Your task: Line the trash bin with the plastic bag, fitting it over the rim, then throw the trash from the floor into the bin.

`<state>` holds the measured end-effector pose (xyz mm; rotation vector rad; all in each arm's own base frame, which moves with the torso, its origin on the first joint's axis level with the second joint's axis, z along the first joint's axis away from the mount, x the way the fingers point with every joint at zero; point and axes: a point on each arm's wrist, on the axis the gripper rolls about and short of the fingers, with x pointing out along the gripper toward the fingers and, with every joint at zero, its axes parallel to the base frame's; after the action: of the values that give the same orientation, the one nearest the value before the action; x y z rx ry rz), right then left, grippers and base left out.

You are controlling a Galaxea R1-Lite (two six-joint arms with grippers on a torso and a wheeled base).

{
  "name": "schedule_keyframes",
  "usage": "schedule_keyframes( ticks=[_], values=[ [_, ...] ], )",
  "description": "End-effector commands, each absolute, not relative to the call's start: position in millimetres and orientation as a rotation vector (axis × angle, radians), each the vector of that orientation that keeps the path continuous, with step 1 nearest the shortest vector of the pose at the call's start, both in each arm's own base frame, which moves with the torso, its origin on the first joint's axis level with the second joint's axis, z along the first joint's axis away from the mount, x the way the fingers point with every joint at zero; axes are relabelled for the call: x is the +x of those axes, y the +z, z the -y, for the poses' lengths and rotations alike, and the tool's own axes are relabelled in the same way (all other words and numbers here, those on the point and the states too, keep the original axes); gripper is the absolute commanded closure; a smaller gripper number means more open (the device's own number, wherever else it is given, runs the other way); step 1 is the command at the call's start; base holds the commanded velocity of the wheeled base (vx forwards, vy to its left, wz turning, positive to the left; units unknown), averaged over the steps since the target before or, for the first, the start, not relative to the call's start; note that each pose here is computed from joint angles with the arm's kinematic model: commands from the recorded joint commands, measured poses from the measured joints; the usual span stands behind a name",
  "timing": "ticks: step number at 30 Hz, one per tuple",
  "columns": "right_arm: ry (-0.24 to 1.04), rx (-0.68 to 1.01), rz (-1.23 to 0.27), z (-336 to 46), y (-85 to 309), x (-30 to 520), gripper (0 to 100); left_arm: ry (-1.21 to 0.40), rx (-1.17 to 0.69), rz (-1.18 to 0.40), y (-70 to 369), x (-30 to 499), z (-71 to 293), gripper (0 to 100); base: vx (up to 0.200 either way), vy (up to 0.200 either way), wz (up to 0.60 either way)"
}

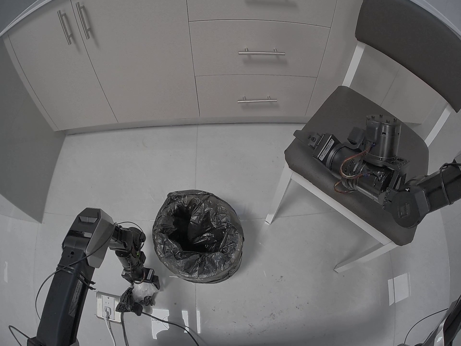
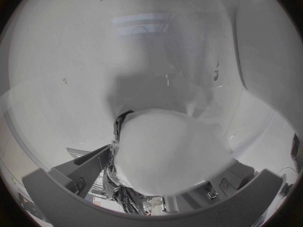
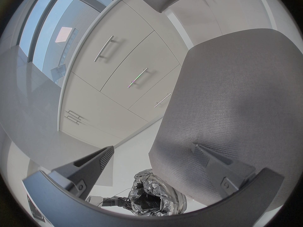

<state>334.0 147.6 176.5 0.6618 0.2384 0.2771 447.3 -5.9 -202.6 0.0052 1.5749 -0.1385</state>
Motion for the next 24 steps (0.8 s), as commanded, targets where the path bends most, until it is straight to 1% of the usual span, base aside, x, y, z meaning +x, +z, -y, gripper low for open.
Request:
schedule_keyframes(
  ticks=[1, 2, 3, 17, 24],
  values=[
    [0.275, 0.661, -0.243, -148.1, 174.7, 334.7, 0, -0.132, 0.024, -1.586, -211.4, 444.1, 7.6, 0, 0.0, 0.0, 0.0],
    [0.275, 0.661, -0.243, -148.1, 174.7, 334.7, 0, -0.129, 0.024, -1.583, -211.4, 444.4, 7.6, 0, 0.0, 0.0, 0.0],
    [0.275, 0.661, -0.242, -148.0, 175.3, 334.4, 0, -0.129, 0.024, -1.583, -211.4, 444.4, 7.6, 100, 0.0, 0.0, 0.0],
    [0.279, 0.664, -0.233, -147.3, 178.6, 332.9, 0, -0.12, 0.017, -1.568, -204.7, 447.7, 3.5, 100, 0.0, 0.0, 0.0],
    [0.28, 0.664, -0.23, -147.1, 179.7, 332.4, 0, -0.106, 0.005, -1.536, -189.4, 454.2, -2.7, 100, 0.0, 0.0, 0.0]
  ],
)
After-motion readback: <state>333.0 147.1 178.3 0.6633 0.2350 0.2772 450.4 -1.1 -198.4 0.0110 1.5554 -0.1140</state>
